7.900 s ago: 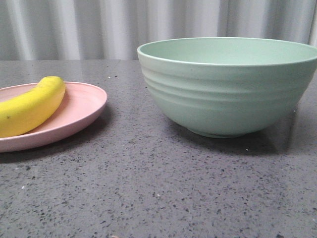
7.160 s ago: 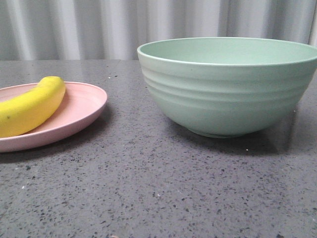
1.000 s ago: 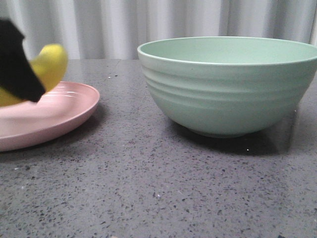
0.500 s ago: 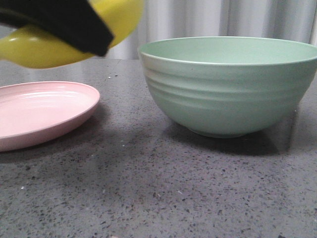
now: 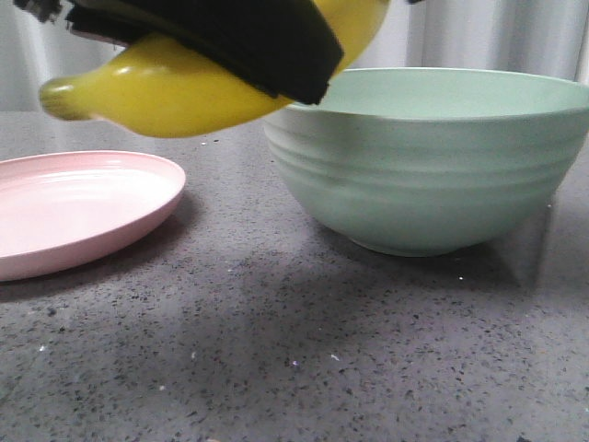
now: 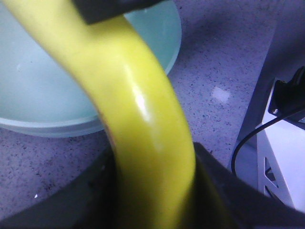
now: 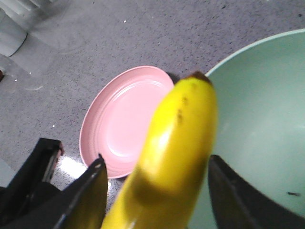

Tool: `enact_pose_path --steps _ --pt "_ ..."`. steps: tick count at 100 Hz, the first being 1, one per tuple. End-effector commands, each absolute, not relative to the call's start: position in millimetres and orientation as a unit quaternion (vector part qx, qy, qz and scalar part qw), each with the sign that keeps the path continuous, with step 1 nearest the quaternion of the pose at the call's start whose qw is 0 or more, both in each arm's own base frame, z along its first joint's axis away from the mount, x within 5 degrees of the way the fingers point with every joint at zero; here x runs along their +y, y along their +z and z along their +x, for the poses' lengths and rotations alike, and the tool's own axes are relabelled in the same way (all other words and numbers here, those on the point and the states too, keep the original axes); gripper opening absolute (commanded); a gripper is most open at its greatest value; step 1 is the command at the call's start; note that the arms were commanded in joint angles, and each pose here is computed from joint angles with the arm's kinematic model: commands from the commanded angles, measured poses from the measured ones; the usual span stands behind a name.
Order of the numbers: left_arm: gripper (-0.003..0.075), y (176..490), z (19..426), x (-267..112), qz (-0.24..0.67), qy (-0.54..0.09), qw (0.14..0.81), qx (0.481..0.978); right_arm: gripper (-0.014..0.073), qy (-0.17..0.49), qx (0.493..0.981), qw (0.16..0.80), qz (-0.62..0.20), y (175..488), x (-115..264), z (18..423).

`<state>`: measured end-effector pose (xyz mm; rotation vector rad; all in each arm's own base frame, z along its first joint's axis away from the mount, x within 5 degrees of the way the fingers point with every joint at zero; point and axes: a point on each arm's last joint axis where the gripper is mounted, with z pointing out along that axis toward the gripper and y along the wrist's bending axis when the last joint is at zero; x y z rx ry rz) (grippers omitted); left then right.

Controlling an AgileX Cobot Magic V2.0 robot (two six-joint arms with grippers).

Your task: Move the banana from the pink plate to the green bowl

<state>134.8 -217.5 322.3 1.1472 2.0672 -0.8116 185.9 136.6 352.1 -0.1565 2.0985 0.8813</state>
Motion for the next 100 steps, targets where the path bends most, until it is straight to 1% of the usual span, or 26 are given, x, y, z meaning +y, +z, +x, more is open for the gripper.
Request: enact_pose_path --steps 1,16,34,63,79,100 --pt "-0.002 343 136 -220 0.413 -0.334 0.361 0.766 0.0387 0.371 0.808 0.454 -0.061 373 146 195" --pt "-0.002 343 136 -220 0.413 -0.334 0.362 0.766 0.0387 0.37 0.818 0.437 -0.062 369 158 207" --pt "-0.002 343 136 -220 0.412 -0.335 0.361 0.766 0.0386 0.369 0.823 0.428 -0.065 366 159 208" --pt "-0.002 346 134 -220 0.398 -0.354 0.356 0.768 0.0386 0.366 0.825 0.427 -0.063 364 160 211" --pt "-0.002 358 130 -216 0.397 -0.362 0.371 0.758 0.0386 0.362 0.83 0.42 -0.062 359 162 214" --pt "-0.002 359 130 -215 0.397 -0.362 0.372 0.756 0.0386 0.362 0.826 0.428 -0.058 360 162 216"
